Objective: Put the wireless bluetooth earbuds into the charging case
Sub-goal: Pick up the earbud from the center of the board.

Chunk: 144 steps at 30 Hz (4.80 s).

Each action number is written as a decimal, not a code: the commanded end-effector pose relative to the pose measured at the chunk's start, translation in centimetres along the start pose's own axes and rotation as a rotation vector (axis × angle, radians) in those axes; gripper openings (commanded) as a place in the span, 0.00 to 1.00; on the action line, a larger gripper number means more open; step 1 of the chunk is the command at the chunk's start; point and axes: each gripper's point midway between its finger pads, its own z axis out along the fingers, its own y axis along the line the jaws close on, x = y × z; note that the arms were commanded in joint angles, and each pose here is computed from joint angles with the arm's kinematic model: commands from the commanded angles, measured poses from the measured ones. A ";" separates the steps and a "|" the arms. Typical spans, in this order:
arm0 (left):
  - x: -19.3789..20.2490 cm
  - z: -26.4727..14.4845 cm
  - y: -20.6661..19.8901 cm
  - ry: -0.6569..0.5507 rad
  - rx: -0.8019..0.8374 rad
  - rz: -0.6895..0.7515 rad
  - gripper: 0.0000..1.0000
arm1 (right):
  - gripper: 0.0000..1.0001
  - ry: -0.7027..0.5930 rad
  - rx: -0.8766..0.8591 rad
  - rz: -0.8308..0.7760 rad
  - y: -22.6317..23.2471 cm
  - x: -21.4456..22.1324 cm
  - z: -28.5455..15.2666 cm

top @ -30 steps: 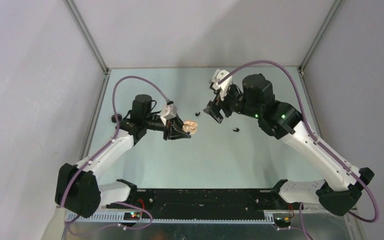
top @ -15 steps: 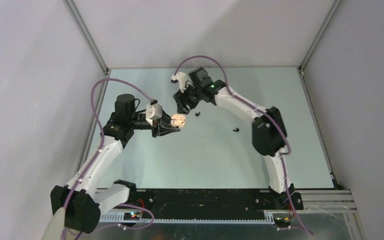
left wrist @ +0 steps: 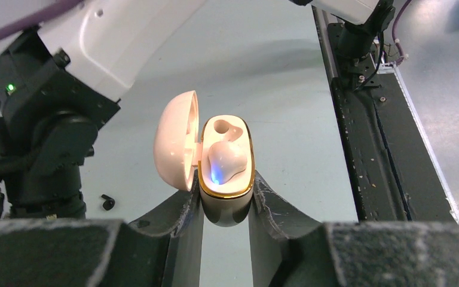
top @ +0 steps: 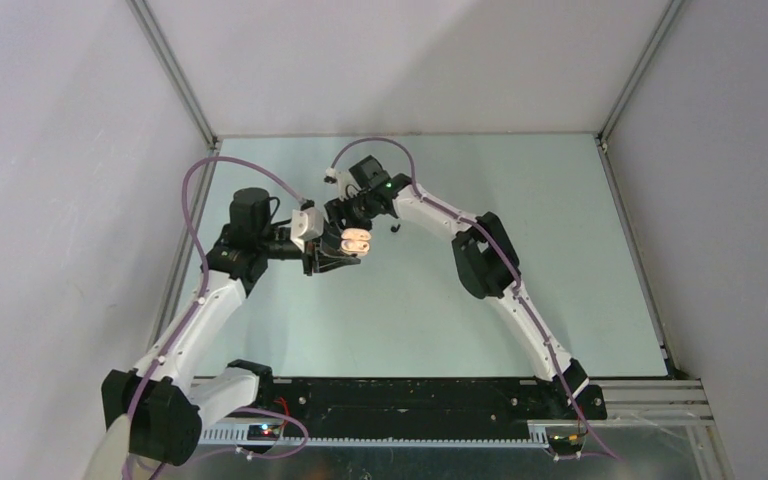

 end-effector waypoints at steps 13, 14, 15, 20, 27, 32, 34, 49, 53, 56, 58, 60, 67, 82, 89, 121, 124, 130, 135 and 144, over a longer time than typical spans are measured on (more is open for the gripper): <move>-1.9 -0.2 0.2 -0.032 0.021 0.076 0.00 | 0.57 0.069 -0.140 0.141 1.7 2.6 3.8; -1.8 -0.2 0.2 -0.032 0.022 0.075 0.00 | 0.57 0.073 -0.143 0.144 1.6 2.7 4.0; -1.8 -0.2 0.2 -0.032 0.021 0.075 0.00 | 0.57 0.073 -0.151 0.144 1.7 2.8 4.0; -1.7 -0.2 0.1 -0.034 0.026 0.074 0.00 | 0.58 0.084 -0.144 0.152 1.4 3.4 5.0; -1.5 -0.1 0.1 -0.034 0.027 0.070 0.00 | 0.58 0.081 -0.141 0.144 1.2 3.3 5.6; -1.4 -0.1 0.1 -0.034 0.030 0.069 0.00 | 0.51 0.100 -0.147 0.160 0.9 4.1 5.1; -1.4 -0.1 0.1 -0.033 0.029 0.067 0.00 | 0.51 0.094 -0.149 0.160 1.0 4.0 4.4; -1.3 -0.1 0.1 -0.034 0.030 0.066 0.00 | 0.56 0.111 -0.095 0.138 0.6 5.8 3.2; -1.3 0.0 0.1 -0.035 0.031 0.067 0.00 | 0.58 0.112 -0.033 0.094 0.3 6.2 3.4; -1.4 -0.1 0.1 -0.036 0.030 0.069 0.00 | 0.57 0.117 0.023 0.067 -0.1 6.3 3.6; -1.4 -0.1 0.1 -0.036 0.029 0.070 0.00 | 0.56 0.123 0.056 0.054 -0.2 6.5 3.7; -1.4 -0.1 0.0 -0.036 0.029 0.071 0.00 | 0.55 0.132 0.093 0.044 -0.1 6.7 3.8; -1.6 -0.1 -0.1 -0.038 0.030 0.074 0.00 | 0.49 0.147 0.197 0.032 -0.5 7.0 4.0; -1.7 -0.2 -0.1 -0.040 0.027 0.077 0.00 | 0.44 0.154 0.267 0.029 -1.0 7.7 2.9; -1.7 -0.1 -0.1 -0.042 0.029 0.073 0.00 | 0.41 0.157 0.247 0.043 -1.0 8.0 2.8; -1.8 -0.1 -0.1 -0.044 0.032 0.076 0.00 | 0.43 0.164 0.192 0.052 0.1 7.0 4.2; -1.9 -0.1 -0.2 -0.046 0.035 0.077 0.00 | 0.43 0.161 0.187 0.063 0.2 6.9 4.2; -1.9 -0.1 -0.2 -0.047 0.035 0.079 0.00 | 0.43 0.160 0.175 0.066 0.3 6.9 4.3; -1.9 -0.1 -0.2 -0.046 0.034 0.076 0.00 | 0.41 0.163 0.164 0.067 0.6 7.0 4.4; -1.9 -0.2 -0.3 -0.047 0.034 0.076 0.00 | 0.42 0.165 0.163 0.064 0.8 6.9 4.5</move>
